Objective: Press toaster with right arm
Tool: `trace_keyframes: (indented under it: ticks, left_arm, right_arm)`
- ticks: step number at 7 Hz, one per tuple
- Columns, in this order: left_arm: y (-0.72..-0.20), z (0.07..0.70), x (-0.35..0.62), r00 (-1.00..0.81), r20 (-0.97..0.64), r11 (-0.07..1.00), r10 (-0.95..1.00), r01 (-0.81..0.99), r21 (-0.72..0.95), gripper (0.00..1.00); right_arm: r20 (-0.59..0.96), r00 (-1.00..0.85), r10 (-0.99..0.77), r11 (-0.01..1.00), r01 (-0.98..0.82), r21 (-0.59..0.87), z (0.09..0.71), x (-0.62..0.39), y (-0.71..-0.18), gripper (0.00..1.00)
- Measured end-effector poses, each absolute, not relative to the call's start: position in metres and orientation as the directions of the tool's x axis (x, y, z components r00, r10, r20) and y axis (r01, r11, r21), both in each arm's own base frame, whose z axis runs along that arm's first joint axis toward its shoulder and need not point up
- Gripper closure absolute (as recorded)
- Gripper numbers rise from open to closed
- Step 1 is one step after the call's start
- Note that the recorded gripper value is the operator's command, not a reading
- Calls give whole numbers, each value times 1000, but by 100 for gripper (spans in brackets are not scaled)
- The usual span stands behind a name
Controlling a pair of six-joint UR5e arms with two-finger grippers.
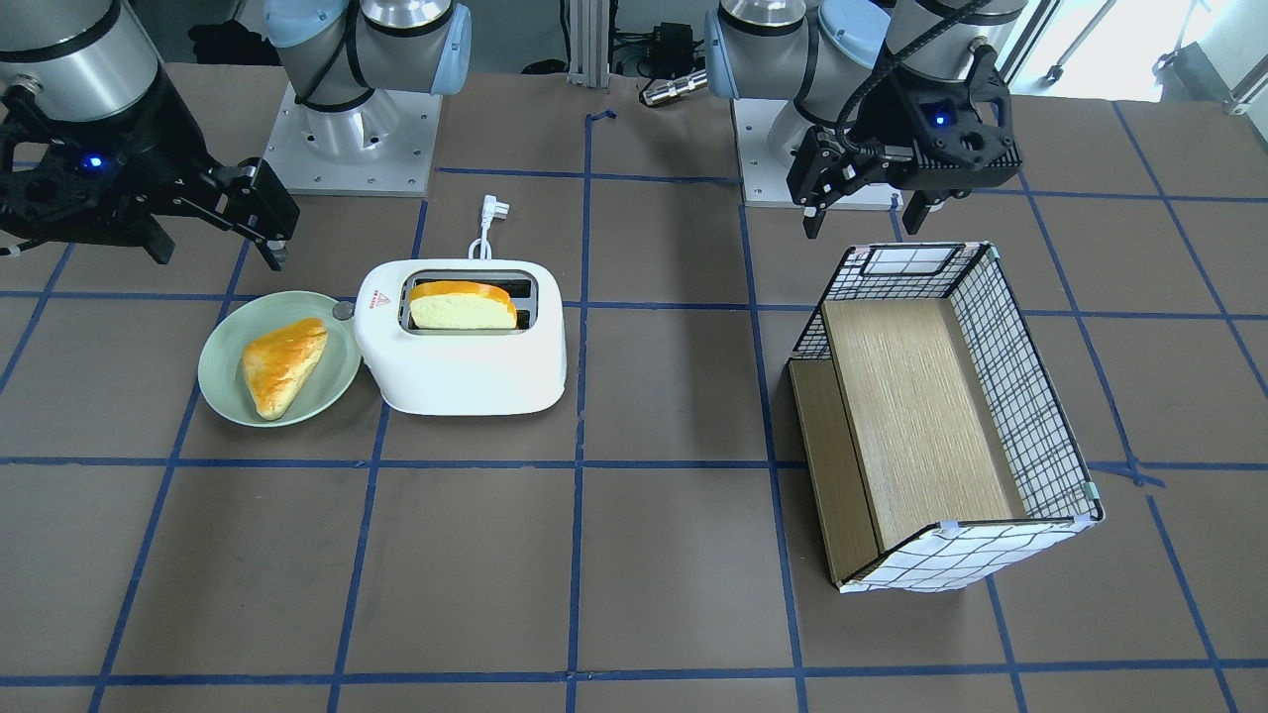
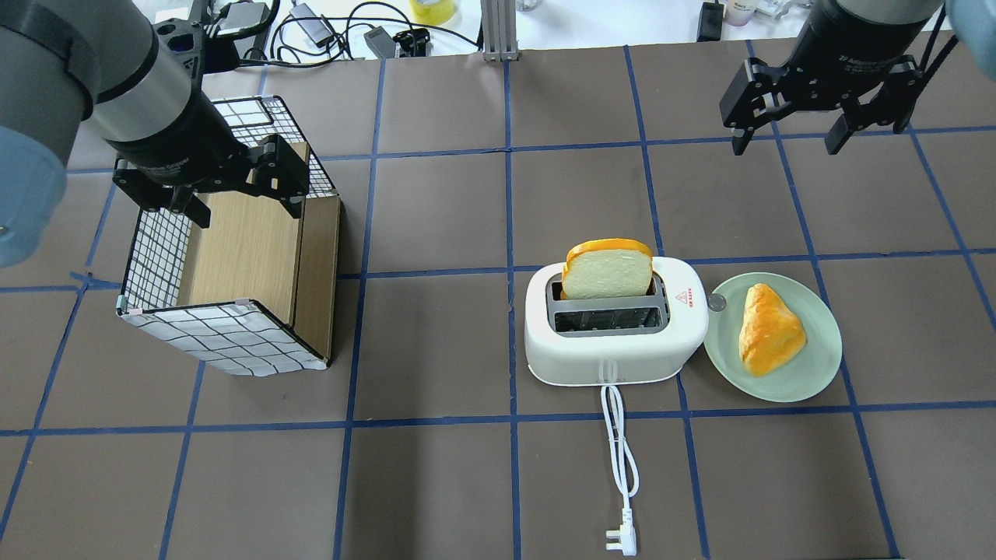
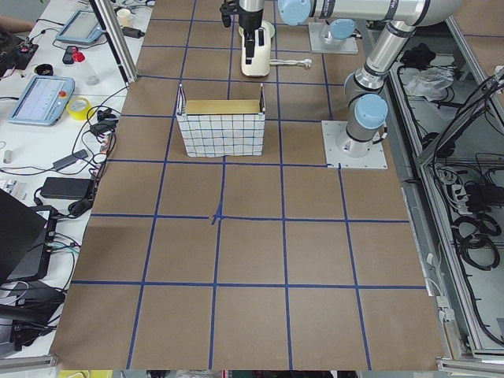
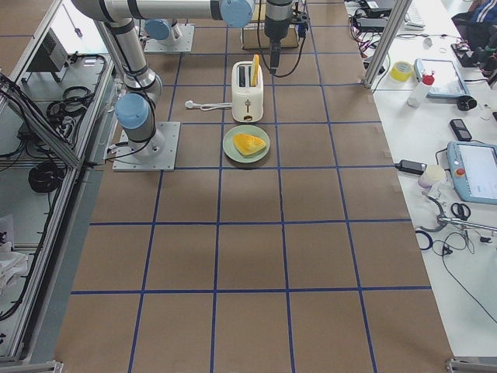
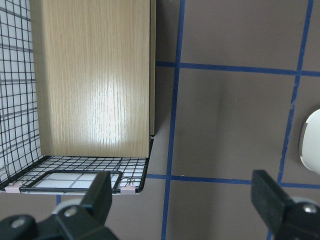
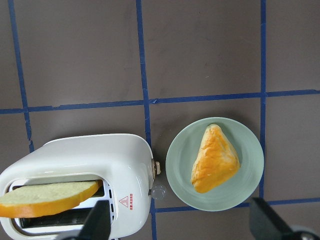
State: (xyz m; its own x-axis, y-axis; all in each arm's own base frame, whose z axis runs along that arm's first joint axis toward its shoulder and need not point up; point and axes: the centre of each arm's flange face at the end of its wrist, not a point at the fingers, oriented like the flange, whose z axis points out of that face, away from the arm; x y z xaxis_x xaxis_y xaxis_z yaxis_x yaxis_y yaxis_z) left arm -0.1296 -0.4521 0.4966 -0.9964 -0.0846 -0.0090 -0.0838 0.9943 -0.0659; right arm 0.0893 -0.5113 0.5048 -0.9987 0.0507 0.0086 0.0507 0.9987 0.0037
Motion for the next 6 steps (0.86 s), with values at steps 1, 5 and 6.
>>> trace_keyframes:
  ticks: [1, 5, 6]
  left_arm:
    - [-452, 497, -130, -996, -9, 994, -85, -84, -66, 0]
    - [-452, 497, -130, -996, -9, 994, -85, -84, -66, 0]
    - [-452, 497, -130, -996, -9, 994, -85, -84, -66, 0]
  right_arm:
    - [8, -999, 51, 999, 51, 4, 505, 89, -511, 53]
    - [-55, -996, 66, 998, 64, 29, 502, 90, -511, 100]
    - [-113, -990, 85, 995, 78, 66, 495, 89, -510, 100]
